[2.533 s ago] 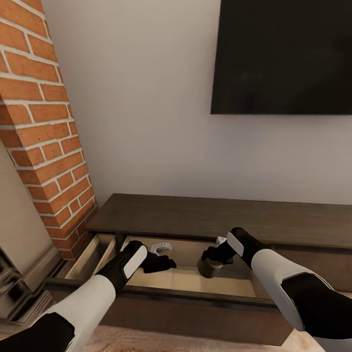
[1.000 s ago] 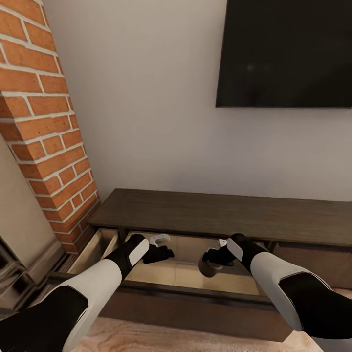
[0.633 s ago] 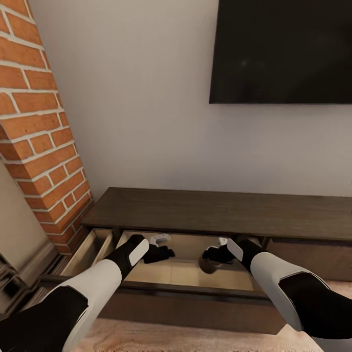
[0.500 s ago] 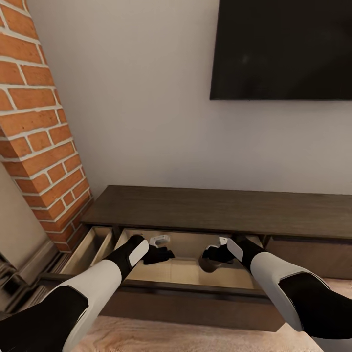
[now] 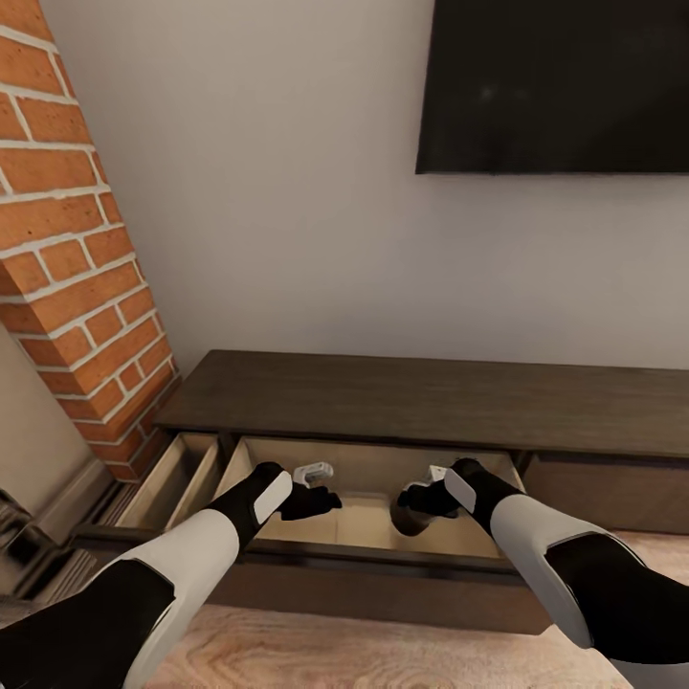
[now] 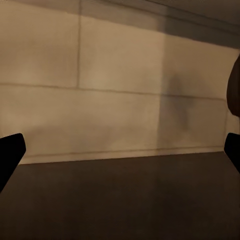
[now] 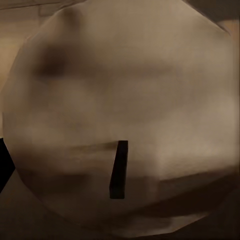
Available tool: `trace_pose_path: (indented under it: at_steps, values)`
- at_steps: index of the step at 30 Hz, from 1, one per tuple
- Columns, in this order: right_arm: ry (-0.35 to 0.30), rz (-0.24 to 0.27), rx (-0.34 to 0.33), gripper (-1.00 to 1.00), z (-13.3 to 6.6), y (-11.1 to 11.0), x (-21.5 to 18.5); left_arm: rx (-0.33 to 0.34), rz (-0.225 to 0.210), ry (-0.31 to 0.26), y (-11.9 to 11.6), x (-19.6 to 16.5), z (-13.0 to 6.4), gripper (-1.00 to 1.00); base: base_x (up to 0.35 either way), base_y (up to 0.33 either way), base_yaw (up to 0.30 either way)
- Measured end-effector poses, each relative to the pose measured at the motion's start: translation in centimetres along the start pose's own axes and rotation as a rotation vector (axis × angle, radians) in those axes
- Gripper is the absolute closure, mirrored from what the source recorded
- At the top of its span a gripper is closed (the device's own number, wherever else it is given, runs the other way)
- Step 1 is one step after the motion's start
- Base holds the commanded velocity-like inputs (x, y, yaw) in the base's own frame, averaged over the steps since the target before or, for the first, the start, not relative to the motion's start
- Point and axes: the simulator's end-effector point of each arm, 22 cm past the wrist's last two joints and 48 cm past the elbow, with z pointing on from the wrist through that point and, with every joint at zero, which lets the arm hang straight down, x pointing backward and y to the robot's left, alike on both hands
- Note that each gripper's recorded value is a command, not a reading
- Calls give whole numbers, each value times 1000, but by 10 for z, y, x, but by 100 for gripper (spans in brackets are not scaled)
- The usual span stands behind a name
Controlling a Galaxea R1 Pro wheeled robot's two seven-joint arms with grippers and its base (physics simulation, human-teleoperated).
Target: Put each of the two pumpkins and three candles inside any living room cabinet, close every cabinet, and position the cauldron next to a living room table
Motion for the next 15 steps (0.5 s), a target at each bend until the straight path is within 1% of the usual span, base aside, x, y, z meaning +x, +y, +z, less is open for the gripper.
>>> trace_pose_path:
  at_steps: [6, 10, 15]
  values:
    - [3, 2, 0, 100, 1, 0, 1, -2, 5, 3, 0, 1, 1, -100, 208, -13, 0]
    - [6, 3, -1, 100, 1, 0, 2, -1, 6, 4, -1, 2, 1, -100, 50, -6, -8]
    - [14, 5, 3, 100, 5, -2, 5, 0, 5, 10, -1, 4, 5, -100, 6, -1, -68]
